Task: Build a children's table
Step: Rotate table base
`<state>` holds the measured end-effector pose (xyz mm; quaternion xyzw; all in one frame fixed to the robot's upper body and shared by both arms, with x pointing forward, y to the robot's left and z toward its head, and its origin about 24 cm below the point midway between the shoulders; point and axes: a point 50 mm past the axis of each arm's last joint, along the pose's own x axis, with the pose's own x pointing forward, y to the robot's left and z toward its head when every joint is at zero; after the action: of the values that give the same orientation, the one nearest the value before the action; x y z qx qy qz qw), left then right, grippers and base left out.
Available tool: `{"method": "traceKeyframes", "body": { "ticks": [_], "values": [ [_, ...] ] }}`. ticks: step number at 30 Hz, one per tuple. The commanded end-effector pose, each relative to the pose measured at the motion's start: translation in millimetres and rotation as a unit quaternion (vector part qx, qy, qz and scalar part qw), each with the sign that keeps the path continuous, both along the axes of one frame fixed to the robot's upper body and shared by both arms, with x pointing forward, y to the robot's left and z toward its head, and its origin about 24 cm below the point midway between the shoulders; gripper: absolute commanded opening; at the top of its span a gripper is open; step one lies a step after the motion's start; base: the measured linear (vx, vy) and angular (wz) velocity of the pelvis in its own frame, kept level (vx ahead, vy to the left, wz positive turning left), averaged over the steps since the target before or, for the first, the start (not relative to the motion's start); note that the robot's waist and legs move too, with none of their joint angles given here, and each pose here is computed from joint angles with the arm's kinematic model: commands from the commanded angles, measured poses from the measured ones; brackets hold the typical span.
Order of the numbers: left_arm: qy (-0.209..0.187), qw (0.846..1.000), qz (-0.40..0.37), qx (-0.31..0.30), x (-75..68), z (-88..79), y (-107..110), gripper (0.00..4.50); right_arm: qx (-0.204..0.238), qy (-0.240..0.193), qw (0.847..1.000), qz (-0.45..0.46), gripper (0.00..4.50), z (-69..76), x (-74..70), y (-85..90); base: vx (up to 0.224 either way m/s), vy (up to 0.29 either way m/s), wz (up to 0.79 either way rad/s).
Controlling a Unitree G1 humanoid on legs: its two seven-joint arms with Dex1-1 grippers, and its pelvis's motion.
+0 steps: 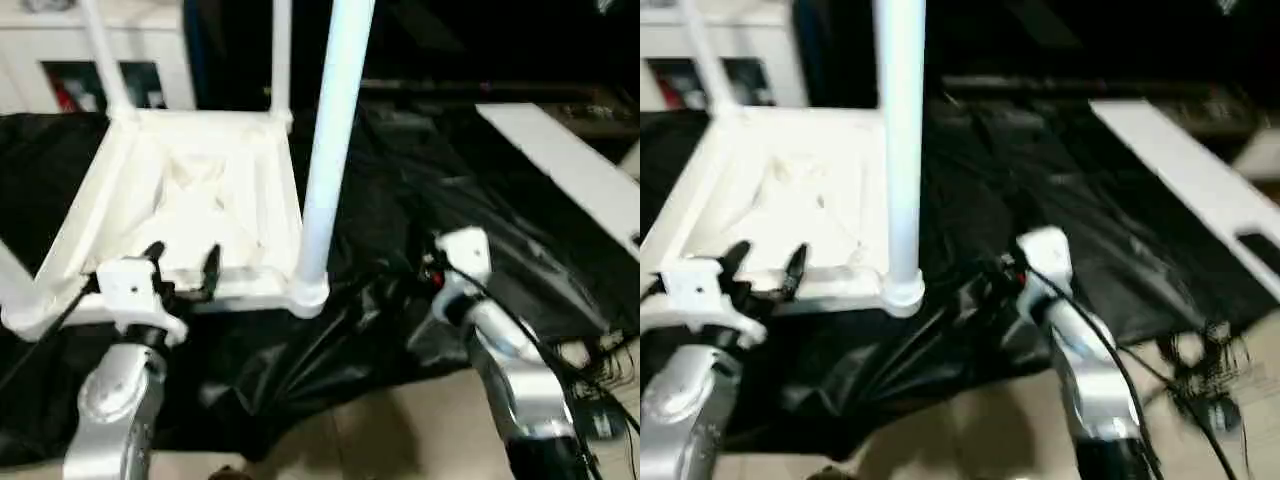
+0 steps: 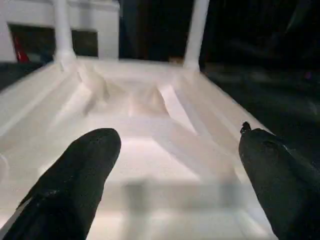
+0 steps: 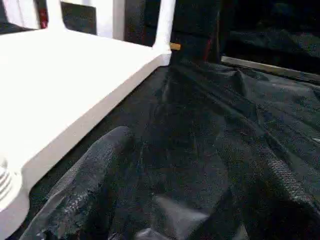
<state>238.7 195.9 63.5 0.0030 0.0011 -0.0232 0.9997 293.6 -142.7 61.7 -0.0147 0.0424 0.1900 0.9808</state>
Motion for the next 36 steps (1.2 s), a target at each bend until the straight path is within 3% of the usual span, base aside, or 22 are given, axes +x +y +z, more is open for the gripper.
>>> {"method": "traceKeyframes", "body": {
  "ticks": [1, 12, 16, 25, 28, 36],
  "values": [
    [0.007, 1.000, 0.012, 0.012, 2.1, 0.1, 1.4, 4.44, -0.001, 0.016, 1.000, -0.002, 3.18, -5.1, -0.7, -0.7, 0.030, -0.153, -0.06],
    [0.009, 0.999, 0.002, 0.033, 3.4, 1.2, -0.3, 4.44, -0.003, 0.035, 0.999, -0.017, 3.18, -16.1, -8.3, -0.1, 0.013, 0.127, 0.02],
    [-0.012, 0.999, 0.005, 0.049, 5.1, 6.7, -4.7, 4.44, 0.003, 0.035, 0.997, -0.075, 3.18, -16.2, -6.5, -18.8, -0.067, 0.189, -0.09],
    [-0.001, 1.000, 0.018, 0.017, 11.8, 5.3, -8.2, 4.44, -0.015, 0.038, 0.993, -0.111, 3.18, -15.0, -4.9, -43.5, -0.112, -0.001, -0.01],
    [-0.009, 1.000, -0.010, 0.026, 16.4, 7.2, -13.2, 4.44, -0.019, 0.035, 0.994, -0.101, 3.18, -12.4, -2.9, -45.1, -0.114, -0.115, -0.28],
    [-0.016, 1.000, 0.001, 0.026, 22.3, 8.3, -18.7, 4.44, -0.043, 0.027, 0.997, -0.061, 3.18, -7.3, 3.2, -35.5, -0.026, -0.011, -0.06]
  ]
}}
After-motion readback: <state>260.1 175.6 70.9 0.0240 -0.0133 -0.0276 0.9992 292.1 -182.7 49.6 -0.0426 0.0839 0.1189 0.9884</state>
